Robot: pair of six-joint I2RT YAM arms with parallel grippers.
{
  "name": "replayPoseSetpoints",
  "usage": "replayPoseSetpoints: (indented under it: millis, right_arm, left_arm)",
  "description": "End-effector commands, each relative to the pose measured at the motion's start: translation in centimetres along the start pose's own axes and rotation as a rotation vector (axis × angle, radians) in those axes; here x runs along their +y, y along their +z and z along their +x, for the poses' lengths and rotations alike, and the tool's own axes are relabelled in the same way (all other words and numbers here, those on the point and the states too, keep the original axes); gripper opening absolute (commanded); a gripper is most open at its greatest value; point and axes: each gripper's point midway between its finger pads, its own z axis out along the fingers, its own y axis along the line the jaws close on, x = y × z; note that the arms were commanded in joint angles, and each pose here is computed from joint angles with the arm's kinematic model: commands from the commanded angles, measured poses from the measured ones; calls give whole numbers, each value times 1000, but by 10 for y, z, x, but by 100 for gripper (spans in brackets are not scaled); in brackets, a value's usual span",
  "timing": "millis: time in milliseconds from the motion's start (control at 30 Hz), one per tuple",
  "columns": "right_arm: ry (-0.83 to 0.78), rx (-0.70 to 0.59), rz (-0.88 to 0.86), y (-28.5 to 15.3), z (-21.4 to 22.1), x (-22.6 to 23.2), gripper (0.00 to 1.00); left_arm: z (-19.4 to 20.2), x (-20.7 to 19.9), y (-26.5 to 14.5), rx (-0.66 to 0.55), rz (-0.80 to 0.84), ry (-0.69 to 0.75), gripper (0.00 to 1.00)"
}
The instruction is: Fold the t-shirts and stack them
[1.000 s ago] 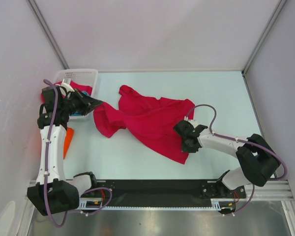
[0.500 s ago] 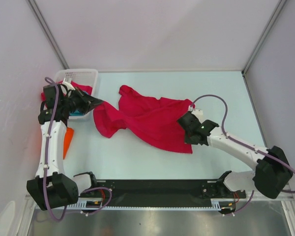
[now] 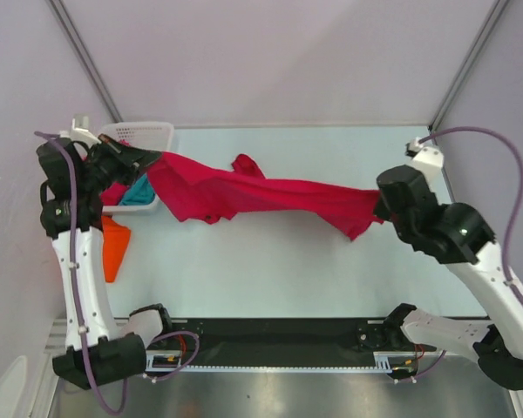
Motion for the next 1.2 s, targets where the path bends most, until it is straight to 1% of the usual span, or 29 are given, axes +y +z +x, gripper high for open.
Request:
replayPoseSetpoints:
  millis: [0, 33, 100, 167, 233, 333, 367, 400, 433, 467, 500, 533, 567, 600, 633, 667, 700, 733, 767, 800, 833, 867, 900, 1000, 1033, 1067, 1100, 1133, 1167]
  right_arm:
    - [45, -171, 42, -42, -59, -29, 0]
    - [56, -194, 35, -48, -68, -31, 0]
    - [51, -240, 15, -58, -84, -32, 0]
    - [41, -279, 19, -64, -101, -31, 0]
    - [9, -313, 25, -67, -117, -27, 0]
    - [-46, -297, 41, -40, -127, -9, 0]
    - [-51, -278, 33, -27, -127, -3, 0]
    - [-13, -240, -15, 1, -133, 3, 0]
    - [6, -209, -36, 21, -134, 6, 0]
    - [16, -185, -43, 40, -134, 8, 0]
    - [28, -168, -4, 77, -140, 5, 0]
    - [21, -163, 28, 96, -144, 2, 0]
    - [40, -200, 40, 102, -165, 1, 0]
    - [35, -129, 99, 149, -158, -7, 0]
    - [52, -132, 125, 160, -169, -12, 0]
    - [95, -166, 139, 159, -191, -14, 0]
    - [115, -177, 147, 167, -201, -17, 0]
    - [125, -153, 168, 190, -201, -22, 0]
    - [149, -225, 155, 175, -230, -21, 0]
    - [147, -248, 159, 173, -239, -21, 0]
    - [134, -251, 171, 183, -242, -21, 0]
    - [131, -280, 175, 173, -253, -22, 0]
    - [131, -341, 185, 157, -271, -25, 0]
    - [144, -407, 196, 127, -285, -33, 0]
    - [123, -344, 208, 143, -265, -34, 0]
    - [135, -384, 165, 122, -271, -30, 0]
    - [124, -349, 168, 128, -258, -31, 0]
    - [105, -276, 184, 145, -232, -33, 0]
    - [94, -238, 177, 145, -217, -31, 0]
  left_arm:
    - [-23, -71, -51, -197, 128, 23, 0]
    - [-25, -83, -62, -230, 140, 40, 0]
    - [-31, -88, -73, -298, 124, 19, 0]
    - [-34, -107, -87, -365, 209, 17, 0]
    - [-41, -111, -81, -352, 224, -1, 0]
    - [-55, -109, -63, -314, 219, -10, 0]
    - [-70, -96, -40, -289, 195, -38, 0]
    - [-72, -93, -26, -239, 202, -41, 1]
    - [-82, -103, -21, -227, 222, -21, 1]
    - [-98, -75, 20, -162, 173, -61, 1]
    - [-104, -69, 36, -128, 167, -68, 1]
    - [-123, -77, 45, -130, 182, -49, 1]
    - [-132, -71, 61, -108, 170, -68, 1]
    - [-147, -30, 107, -55, 118, -142, 1]
    - [-167, -61, 104, -69, 191, -90, 1]
    - [-176, -65, 113, -53, 211, -132, 1]
    - [-186, -36, 148, -17, 198, -192, 1]
    - [-203, -79, 130, -64, 294, -124, 1]
    - [-214, -93, 129, -80, 355, -151, 0]
    - [-220, -101, 128, -87, 403, -158, 0]
    - [-224, -113, 122, -79, 453, -222, 0]
    - [-229, -130, 111, -107, 534, -163, 1]
    - [-230, -129, 109, -108, 541, -166, 0]
    - [-221, -140, 90, -83, 556, -102, 1]
    - [-215, -145, 82, -77, 558, -65, 1]
    - [-206, -144, 79, -45, 554, -47, 1]
    - [-201, -127, 89, -22, 518, -75, 1]
    - [-194, -119, 90, -16, 481, -50, 1]
    - [-190, -114, 89, -11, 442, -39, 2]
